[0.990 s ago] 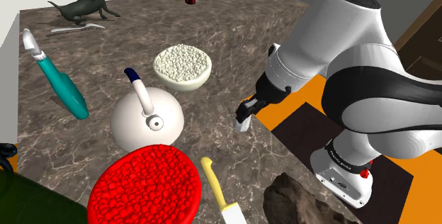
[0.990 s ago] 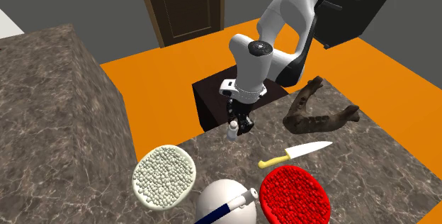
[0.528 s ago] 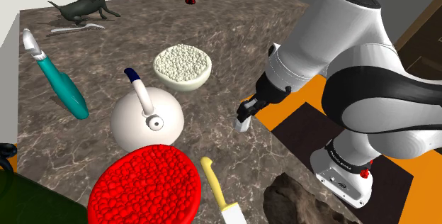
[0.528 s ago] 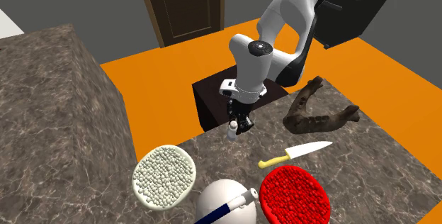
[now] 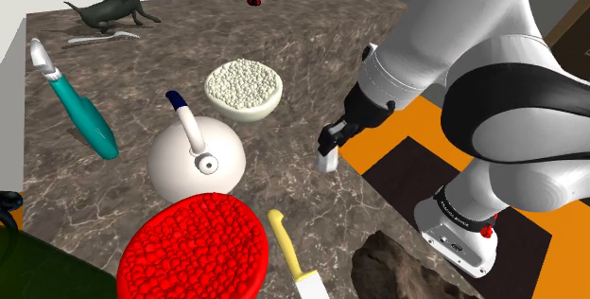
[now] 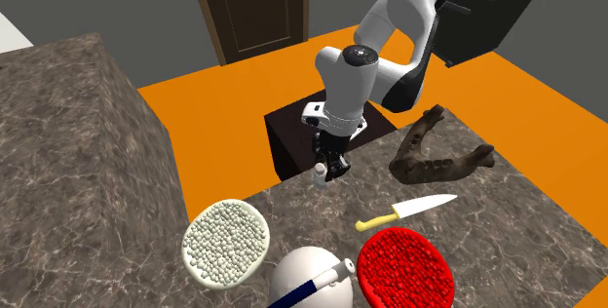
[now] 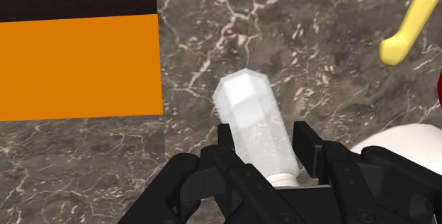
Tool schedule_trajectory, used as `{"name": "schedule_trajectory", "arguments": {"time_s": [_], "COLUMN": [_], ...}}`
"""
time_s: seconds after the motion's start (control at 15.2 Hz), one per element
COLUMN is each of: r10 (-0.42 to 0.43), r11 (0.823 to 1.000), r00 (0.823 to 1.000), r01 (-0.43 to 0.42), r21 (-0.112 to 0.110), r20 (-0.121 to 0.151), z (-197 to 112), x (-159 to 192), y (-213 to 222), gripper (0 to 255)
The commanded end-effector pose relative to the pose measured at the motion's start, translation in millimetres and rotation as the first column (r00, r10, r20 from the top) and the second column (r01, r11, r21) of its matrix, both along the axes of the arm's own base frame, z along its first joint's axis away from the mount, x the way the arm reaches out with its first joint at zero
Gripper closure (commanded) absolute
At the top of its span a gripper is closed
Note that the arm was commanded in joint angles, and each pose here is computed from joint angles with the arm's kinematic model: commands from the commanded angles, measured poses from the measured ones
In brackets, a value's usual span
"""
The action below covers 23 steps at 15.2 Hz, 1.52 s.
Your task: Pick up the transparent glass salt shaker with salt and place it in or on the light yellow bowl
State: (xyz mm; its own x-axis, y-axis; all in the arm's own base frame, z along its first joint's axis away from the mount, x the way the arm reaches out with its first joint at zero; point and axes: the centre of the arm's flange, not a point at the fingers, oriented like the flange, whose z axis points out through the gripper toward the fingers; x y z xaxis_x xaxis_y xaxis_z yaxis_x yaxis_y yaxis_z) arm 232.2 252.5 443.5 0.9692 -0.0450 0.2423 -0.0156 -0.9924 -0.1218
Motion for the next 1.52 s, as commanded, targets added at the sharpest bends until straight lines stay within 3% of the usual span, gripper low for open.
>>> {"name": "schedule_trajectory", "arguments": {"time_s": [0.0,1.45], "r10": [0.0,0.0], "r11": [1.0,1.0], "r00": [1.0,1.0], "r01": [0.0,0.0], "r21": [0.0,0.0], "r20": [0.0,0.0], "z": [10.6,126.7], "x": [-1.0,-1.0], "y": [-0.7,-0.7], "gripper": [255,255]}}
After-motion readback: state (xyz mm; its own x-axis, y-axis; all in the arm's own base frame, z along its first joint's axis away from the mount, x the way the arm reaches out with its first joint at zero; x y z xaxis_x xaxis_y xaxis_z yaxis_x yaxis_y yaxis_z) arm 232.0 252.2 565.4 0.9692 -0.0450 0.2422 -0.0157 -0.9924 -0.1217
